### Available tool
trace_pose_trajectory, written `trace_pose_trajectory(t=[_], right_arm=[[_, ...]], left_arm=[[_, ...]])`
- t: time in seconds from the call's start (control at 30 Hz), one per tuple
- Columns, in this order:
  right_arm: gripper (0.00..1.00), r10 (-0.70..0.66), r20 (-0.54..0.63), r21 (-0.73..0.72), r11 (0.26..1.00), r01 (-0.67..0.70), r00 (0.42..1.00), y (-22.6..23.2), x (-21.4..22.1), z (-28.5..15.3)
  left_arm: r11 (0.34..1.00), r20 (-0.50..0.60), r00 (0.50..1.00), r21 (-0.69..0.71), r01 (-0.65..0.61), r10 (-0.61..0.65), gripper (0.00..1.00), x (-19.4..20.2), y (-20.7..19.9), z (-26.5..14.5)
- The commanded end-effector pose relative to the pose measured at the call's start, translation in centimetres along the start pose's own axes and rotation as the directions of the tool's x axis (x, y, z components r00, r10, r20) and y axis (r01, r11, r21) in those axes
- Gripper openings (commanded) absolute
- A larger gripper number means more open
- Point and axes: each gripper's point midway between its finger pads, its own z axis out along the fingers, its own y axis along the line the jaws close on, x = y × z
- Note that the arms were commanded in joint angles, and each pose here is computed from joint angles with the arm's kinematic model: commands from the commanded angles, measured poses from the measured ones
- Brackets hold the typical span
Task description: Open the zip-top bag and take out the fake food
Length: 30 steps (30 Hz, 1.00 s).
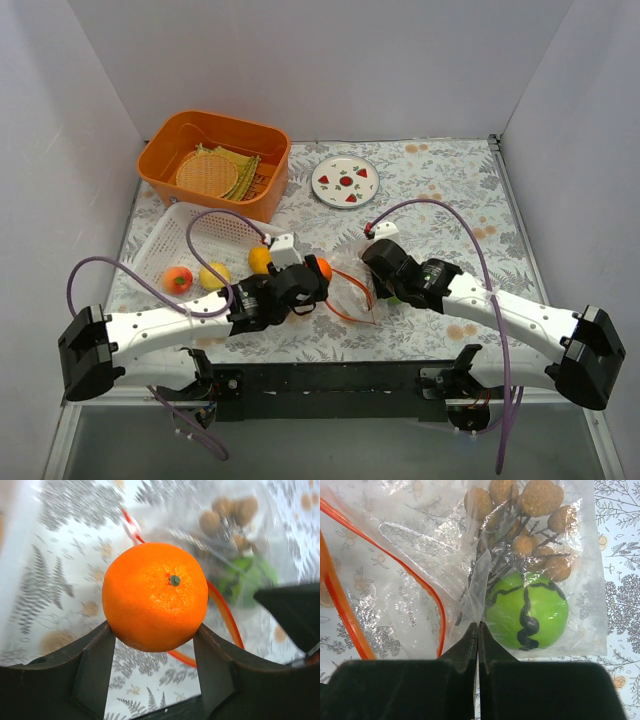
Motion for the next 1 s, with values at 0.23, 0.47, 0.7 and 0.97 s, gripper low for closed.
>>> trace_pose_trajectory(t=[0.23,0.47,0.7,0.97], right_arm=[[0.01,0.045,0.037,-0.044,0.998,-0.043,0.998,0.1,-0.6,-1.0],[0.01,0.045,0.042,-0.086,0.995,-0.041,0.998,0.8,-1.0,-1.5],[0.01,0.046,0.044,-0.115,0.992,-0.041,0.998,1.2,-0.9,-1.8],[0.01,0.075,0.078,-0.13,0.989,-0.064,0.994,1.3,-2.0,-2.5]], left_arm=[[0.907,0.28,0.935,-0.296,0.3,-0.218,0.29,-12.6,11.2,-1.9],[0.831,0.312,0.899,-0.373,0.413,-0.307,0.4,-13.4,18.0,0.1],[0.839,0.29,0.906,-0.366,0.404,-0.309,0.92,-14.2,18.5,0.1],[0.948,0.135,0.95,-0.114,0.296,-0.281,0.56,-10.0,9.6,-1.4]])
